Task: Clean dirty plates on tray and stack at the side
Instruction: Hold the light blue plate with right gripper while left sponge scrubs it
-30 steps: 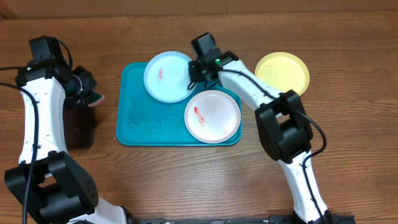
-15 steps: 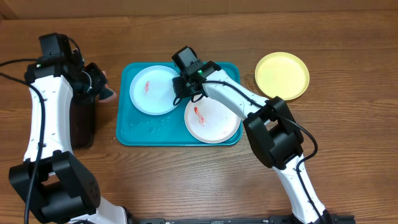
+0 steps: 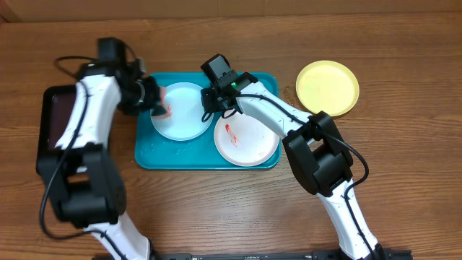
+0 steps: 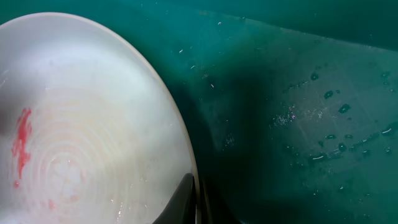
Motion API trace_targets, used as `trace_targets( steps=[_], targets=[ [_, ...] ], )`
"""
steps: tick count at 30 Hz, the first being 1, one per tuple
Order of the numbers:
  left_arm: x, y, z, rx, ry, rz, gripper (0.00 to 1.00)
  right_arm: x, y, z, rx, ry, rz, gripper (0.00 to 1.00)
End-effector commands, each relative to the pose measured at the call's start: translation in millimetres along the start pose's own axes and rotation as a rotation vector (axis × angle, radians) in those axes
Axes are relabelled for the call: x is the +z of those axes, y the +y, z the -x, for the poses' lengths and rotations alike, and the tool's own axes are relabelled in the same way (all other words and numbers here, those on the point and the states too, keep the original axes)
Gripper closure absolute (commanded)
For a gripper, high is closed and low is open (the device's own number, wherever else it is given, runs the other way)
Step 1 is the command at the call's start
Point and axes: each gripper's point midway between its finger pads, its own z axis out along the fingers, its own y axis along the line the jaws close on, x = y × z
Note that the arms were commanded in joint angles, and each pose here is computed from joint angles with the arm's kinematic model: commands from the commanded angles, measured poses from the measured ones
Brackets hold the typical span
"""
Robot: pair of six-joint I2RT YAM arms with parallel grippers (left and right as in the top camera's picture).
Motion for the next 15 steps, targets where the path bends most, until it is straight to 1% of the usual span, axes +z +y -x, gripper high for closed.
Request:
trace_targets(
  steps=[1, 6, 12, 14, 15],
  targets=[
    [36.2, -26.7, -21.2, 0.075, 0.108, -0.066, 0.96, 6.1, -11.0, -11.6, 0.01, 0.026, -0.037, 0.96],
    [68.6, -34.7, -34.2, 0.054, 0.17, -0.047, 0.96, 6.0, -7.5, -15.8, 0.012, 0.047, -0.015, 0.96],
    [103.9, -28.1, -31.1, 0.005, 0.177, -0.038, 0.96, 6.0, -7.6, -15.9, 0.011, 0.047, -0.016, 0.96],
    [114.1, -16.1, -27.7, 0.004, 0.165, 0.007, 0.96, 6.0, -7.9, -16.5, 0.012, 0.05, -0.017, 0.96],
    [117.5, -4.8, -24.7, 0.005, 0.15, 0.061, 0.96, 6.0, -8.2, -17.1, 0.012, 0.052, -0.018, 0.96]
  ],
)
